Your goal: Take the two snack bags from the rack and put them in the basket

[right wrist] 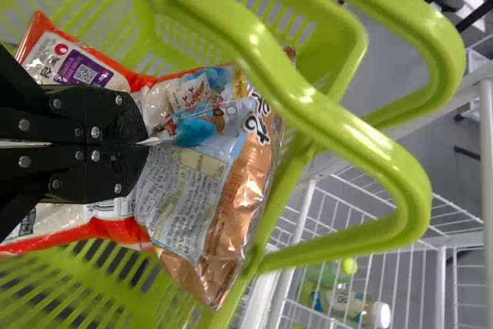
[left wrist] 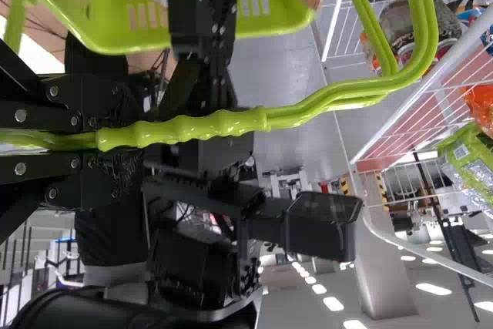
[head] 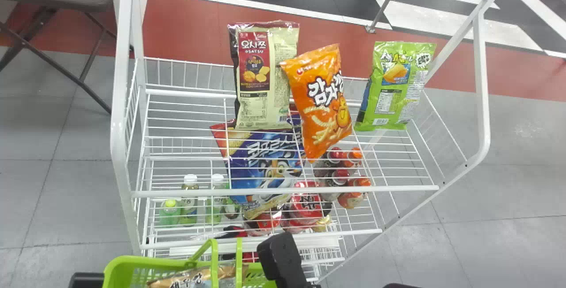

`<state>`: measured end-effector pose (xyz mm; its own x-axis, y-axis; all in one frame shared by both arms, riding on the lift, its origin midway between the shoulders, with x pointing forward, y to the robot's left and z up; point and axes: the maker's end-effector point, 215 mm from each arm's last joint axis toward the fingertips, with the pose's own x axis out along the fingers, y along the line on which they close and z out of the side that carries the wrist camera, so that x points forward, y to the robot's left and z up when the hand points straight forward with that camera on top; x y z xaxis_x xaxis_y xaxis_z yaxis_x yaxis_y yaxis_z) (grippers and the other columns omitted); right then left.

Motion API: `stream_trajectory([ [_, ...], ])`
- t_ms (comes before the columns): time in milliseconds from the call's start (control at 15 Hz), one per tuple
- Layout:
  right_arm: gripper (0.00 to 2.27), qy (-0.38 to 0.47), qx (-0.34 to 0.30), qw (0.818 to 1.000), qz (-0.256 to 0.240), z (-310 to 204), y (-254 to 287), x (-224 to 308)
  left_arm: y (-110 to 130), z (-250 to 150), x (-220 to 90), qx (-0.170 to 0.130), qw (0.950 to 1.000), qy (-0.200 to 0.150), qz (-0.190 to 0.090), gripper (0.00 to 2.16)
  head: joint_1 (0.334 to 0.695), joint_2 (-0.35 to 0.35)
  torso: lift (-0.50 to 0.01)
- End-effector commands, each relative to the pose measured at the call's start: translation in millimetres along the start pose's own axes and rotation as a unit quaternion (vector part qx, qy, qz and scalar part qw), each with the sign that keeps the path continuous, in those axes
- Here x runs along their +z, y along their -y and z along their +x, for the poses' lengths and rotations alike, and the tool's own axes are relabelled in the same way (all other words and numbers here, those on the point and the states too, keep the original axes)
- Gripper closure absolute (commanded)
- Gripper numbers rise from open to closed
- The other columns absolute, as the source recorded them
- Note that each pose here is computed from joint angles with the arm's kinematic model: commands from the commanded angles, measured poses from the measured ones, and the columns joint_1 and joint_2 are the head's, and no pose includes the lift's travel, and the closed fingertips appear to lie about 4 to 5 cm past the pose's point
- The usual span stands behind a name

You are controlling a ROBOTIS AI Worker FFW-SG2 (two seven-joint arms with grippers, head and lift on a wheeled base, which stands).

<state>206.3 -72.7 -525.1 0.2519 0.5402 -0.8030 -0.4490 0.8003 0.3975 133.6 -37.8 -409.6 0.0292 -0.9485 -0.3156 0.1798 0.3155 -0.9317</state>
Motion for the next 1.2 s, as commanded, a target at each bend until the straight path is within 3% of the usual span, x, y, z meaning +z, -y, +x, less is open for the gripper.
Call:
stream_trajectory([
  [0,0.79,-0.037,0.001,0.999,0.015,0,-1,-22,1,1,-1,-0.001,1.0,0.0,-0.001,1.65,0.695,-0.35,-0.01],
  [67,0.0,-0.079,-0.003,0.996,0.027,-9,0,-43,0,1,-1,-0.001,1.0,0.0,-0.002,1.65,0.695,-0.35,-0.01],
  [200,0.0,-0.11,-0.009,0.993,0.041,-32,4,-57,1,1,-1,-0.001,1.0,0.0,-0.002,1.65,0.695,-0.35,-0.01],
  [533,0.06,-0.021,-0.042,0.997,0.069,-91,51,-6,2,6,-4,0.002,1.0,-0.006,0.003,1.65,0.695,-0.35,-0.01],
  [667,0.07,0.103,-0.078,0.991,0.046,-108,87,66,4,8,-6,0.0,1.0,-0.009,0.003,1.65,0.695,-0.35,-0.01],
  [800,0.09,0.229,-0.118,0.966,0.012,-139,125,133,2,8,-8,0.001,1.0,-0.009,0.001,1.65,0.695,-0.35,-0.01],
  [933,0.11,0.337,-0.155,0.928,-0.025,-181,154,184,2,8,-11,0.001,0.9999,-0.01,-0.001,1.65,0.695,-0.35,-0.01],
  [1067,0.11,0.411,-0.196,0.889,-0.057,-222,178,214,2,8,-12,0.002,0.9999,-0.012,-0.002,1.65,0.695,-0.35,-0.01],
  [1133,0.11,0.414,-0.224,0.88,-0.054,-228,199,216,2,11,-14,0.004,0.9999,-0.015,-0.001,1.65,0.695,-0.35,-0.01],
])
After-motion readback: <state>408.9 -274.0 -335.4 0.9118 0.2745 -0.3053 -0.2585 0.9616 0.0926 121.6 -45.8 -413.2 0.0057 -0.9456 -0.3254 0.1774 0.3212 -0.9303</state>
